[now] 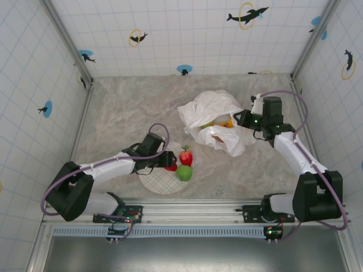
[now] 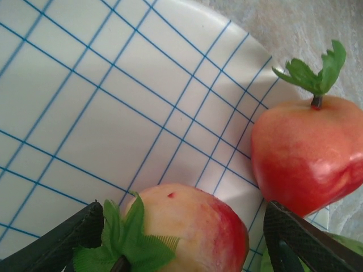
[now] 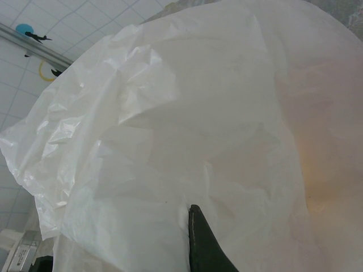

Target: Place the fruits into the plastic bag

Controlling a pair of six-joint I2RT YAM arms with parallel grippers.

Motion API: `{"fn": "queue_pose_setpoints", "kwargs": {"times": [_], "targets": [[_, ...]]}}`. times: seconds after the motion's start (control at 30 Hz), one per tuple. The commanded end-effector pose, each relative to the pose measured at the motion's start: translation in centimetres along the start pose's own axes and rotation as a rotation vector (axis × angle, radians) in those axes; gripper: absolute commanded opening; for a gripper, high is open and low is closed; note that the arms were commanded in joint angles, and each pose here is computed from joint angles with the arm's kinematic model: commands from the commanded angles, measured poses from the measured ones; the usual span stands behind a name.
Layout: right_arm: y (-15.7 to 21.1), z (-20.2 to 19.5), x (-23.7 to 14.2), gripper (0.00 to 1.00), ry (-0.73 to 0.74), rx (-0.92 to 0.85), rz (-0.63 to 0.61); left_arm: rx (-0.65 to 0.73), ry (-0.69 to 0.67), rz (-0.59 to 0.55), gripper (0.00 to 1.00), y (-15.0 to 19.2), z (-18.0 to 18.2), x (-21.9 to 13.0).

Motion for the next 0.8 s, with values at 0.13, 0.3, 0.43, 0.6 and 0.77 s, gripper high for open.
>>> {"fn": "queue_pose_setpoints", "kwargs": {"times": [0.13, 0.3, 0.43, 0.6, 0.77], "targets": [[0.7, -0.8, 0.2, 0.00, 0.017, 0.006, 0.015, 0.003, 0.011, 0.044, 0.73, 1.2, -0.2, -0.1], [0.6, -0.7, 0.2, 0.00, 0.016, 0.005, 0.015, -0.010, 0.005, 0.029, 0.63, 1.2, -0.1, -0.3], [0.6, -0.7, 0.2, 0.00, 0.018, 0.005, 0.014, -0.025, 0.013, -0.002, 0.56, 0.9, -0.2, -0.5], [0.6, -0.7, 0.2, 0.00, 0.018, 0.004, 0.015, -0.043, 0.026, -0.061, 0.51, -0.1, -0.5, -1.2], [0.6, -0.6, 0.2, 0.00, 0.015, 0.003, 0.016, -0.046, -0.005, -0.121, 0.49, -1.3, -0.3, -2.4]]}}
Point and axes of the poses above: each hand's point on the last joint's axis, 136 mm out from that joint toward the fingers, its own x axis out along the fingers, its own z axis along the line the jaws close on, y = z × x, the point moved 3 cm from there along -x, back along the fingers, and after that the axes turned 15 degrees about x, right-handed, at the moved point
